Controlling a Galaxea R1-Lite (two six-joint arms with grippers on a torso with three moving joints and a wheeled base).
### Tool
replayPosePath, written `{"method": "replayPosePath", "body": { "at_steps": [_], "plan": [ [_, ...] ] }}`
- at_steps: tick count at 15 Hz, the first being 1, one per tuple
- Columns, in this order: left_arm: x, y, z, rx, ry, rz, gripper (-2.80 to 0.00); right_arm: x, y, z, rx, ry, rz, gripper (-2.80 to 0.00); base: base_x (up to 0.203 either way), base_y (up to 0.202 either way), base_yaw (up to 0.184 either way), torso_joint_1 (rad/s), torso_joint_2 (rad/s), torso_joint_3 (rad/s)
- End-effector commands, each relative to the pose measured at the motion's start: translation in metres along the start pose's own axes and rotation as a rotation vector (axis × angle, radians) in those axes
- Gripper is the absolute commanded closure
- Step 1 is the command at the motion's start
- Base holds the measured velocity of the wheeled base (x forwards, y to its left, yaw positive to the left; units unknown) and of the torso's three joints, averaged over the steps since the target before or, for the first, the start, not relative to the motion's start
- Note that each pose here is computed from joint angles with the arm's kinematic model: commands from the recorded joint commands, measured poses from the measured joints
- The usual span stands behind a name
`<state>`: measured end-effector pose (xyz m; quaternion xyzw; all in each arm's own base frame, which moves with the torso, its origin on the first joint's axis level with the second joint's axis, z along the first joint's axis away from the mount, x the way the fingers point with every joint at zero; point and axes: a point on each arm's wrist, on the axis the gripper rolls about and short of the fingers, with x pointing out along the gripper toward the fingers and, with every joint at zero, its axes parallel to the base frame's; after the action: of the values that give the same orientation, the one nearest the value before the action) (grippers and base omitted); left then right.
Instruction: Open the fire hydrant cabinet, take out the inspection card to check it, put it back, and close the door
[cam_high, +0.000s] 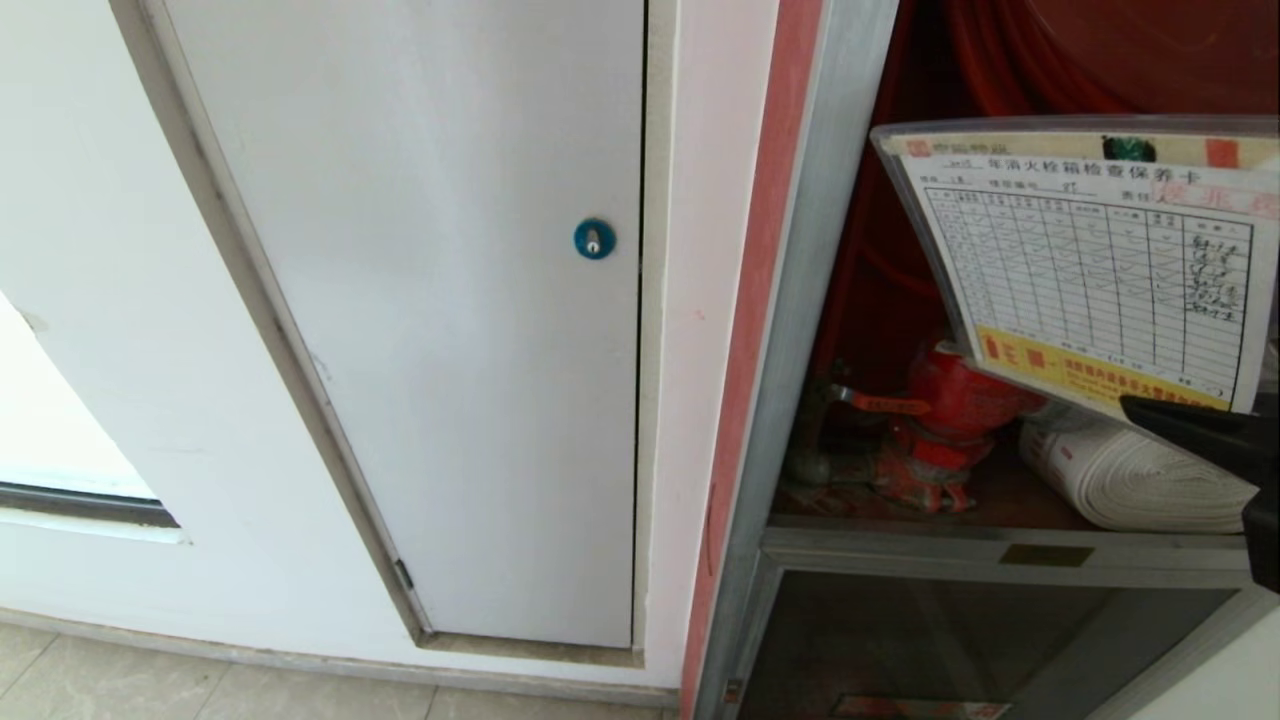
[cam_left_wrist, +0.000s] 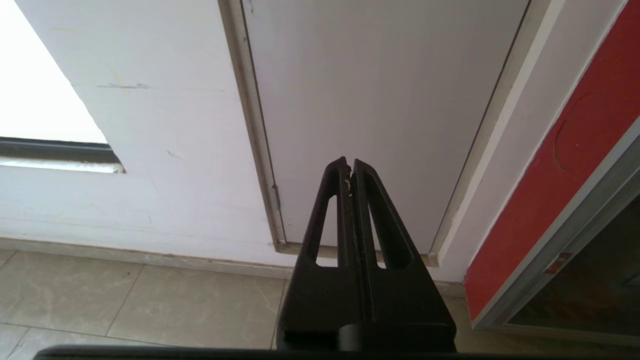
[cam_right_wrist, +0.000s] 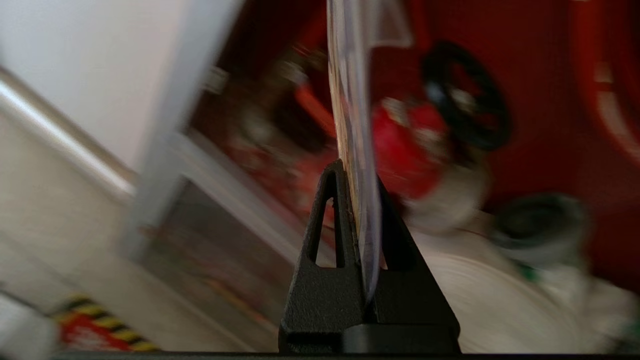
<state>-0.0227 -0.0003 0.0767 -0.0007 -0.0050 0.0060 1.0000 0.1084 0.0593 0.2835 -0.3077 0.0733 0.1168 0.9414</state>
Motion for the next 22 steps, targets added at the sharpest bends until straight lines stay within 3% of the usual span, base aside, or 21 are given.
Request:
{"method": "replayPosePath", "body": {
  "at_steps": [1,4,8,11,18,22],
  "plan": [
    [0.0,0.0,-0.001,0.0,0.005,0.0,0.0,0.001,-0.004,-0.001,-0.057,0.027,-0.044,0.0,0.0,0.0,0.0,0.0,0.0,0.0],
    [0.0,0.0,-0.001,0.0,0.005,0.0,0.0,0.005,-0.016,0.002,-0.094,0.019,-0.155,0.0,0.0,0.0,0.0,0.0,0.0,0.0],
    [0.0,0.0,-0.001,0.0,0.005,0.0,0.0,0.01,-0.03,-0.001,-0.165,0.083,-0.256,0.0,0.0,0.0,0.0,0.0,0.0,0.0],
    [0.0,0.0,-0.001,0.0,0.005,0.0,0.0,0.018,-0.037,-0.005,-0.262,0.188,-0.325,0.0,0.0,0.0,0.0,0.0,0.0,0.0],
    [0.0,0.0,-0.001,0.0,0.005,0.0,0.0,0.042,-0.049,-0.005,-0.371,0.376,-0.423,0.0,0.0,0.0,0.0,0.0,0.0,0.0],
    [0.0,0.0,-0.001,0.0,0.005,0.0,0.0,0.063,-0.054,-0.001,-0.415,0.439,-0.464,0.0,0.0,0.0,0.0,0.0,0.0,0.0]
  ]
}}
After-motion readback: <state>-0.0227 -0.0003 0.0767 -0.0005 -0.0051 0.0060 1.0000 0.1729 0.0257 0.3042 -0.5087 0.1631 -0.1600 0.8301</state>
